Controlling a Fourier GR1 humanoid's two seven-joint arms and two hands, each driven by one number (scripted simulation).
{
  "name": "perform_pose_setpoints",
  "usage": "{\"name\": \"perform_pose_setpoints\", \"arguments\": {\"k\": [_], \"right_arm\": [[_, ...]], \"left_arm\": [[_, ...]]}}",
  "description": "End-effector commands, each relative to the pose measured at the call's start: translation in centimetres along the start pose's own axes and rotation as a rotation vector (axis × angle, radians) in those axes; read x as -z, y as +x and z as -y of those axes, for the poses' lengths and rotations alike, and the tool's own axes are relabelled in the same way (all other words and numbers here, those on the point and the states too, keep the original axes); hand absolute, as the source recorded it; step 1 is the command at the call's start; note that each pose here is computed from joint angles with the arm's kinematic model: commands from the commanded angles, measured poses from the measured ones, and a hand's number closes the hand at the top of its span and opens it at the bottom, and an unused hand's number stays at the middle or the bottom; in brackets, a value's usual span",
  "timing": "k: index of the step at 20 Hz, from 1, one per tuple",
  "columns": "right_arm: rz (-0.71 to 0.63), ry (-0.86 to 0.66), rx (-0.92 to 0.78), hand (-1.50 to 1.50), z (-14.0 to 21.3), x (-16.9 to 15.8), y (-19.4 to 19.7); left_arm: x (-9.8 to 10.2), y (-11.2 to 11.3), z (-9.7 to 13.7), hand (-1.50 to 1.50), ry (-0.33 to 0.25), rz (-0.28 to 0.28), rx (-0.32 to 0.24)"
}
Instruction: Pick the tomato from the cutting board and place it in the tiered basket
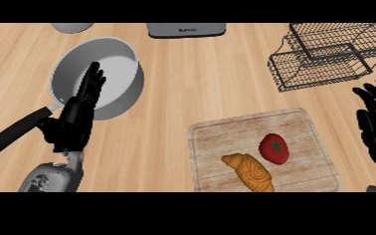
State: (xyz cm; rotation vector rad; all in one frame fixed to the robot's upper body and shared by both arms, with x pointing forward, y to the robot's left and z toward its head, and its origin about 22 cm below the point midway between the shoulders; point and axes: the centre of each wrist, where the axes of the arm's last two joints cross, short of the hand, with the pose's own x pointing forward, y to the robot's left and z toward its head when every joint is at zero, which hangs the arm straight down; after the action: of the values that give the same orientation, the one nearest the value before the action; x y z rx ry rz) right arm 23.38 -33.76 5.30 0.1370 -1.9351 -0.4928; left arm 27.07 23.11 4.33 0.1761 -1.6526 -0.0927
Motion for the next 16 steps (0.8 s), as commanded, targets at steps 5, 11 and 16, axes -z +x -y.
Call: {"name": "perform_pose_setpoints", "arguments": {"k": [5,11,16], "right_arm": [[-0.027,0.248,0.087,-1.5,6.8,-7.7,5.0],[-0.154,0.398,-0.497,-1.5,7.8,-7.0,13.0],[-0.171,0.559,-0.934,-1.5,3.8,-4.8,18.2]], "left_arm": [[-1.2,-1.3,1.4,0.0,0.022,-0.01,0.031],[-0.7,-0.7,1.1,0.0,0.046,0.002,0.027],[-1.0,-1.2,1.6,0.0,0.039,-0.008,0.031]]}}
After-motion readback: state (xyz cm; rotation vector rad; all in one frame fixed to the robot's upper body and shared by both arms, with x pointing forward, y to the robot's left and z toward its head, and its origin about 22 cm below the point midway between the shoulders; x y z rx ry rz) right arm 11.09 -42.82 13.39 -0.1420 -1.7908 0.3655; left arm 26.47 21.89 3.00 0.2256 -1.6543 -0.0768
